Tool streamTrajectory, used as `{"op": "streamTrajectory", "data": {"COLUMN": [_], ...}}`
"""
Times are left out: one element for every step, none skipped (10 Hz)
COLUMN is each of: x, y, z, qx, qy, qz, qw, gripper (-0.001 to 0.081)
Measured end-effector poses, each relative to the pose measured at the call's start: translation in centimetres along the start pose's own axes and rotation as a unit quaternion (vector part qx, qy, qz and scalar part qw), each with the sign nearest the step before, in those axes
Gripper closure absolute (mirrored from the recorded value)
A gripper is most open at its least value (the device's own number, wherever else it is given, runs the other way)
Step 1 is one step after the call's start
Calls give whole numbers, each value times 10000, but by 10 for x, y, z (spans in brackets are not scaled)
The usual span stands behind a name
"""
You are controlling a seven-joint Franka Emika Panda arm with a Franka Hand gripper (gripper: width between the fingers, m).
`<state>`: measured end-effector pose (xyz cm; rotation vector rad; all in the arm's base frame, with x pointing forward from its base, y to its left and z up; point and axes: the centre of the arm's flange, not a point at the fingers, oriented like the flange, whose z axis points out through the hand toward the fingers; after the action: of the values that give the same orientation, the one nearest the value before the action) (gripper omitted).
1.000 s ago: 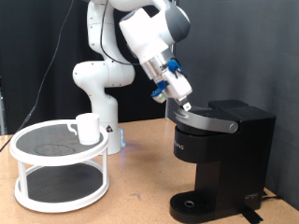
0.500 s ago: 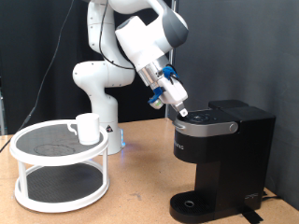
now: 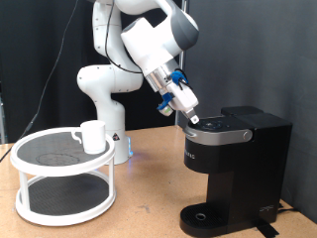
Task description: Make a cup of coffee with the keurig machine
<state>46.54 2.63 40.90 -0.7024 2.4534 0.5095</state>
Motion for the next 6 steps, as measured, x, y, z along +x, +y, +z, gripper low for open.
{"op": "streamTrajectory", "data": {"x": [0,0,-2,-5,-9,-15], "y": [0,1,2,3,4,6], "z": [-2,-5,-9,-14,-20,-26], "qx": [-79,-150,-203,-276,-346,-482], "qy": [-51,-109,-167,-239,-300,-322], "qz": [38,63,93,127,162,212], "qw": [9999,9998,9996,9993,9988,9981], "gripper": [806,806,806,806,806,806]}}
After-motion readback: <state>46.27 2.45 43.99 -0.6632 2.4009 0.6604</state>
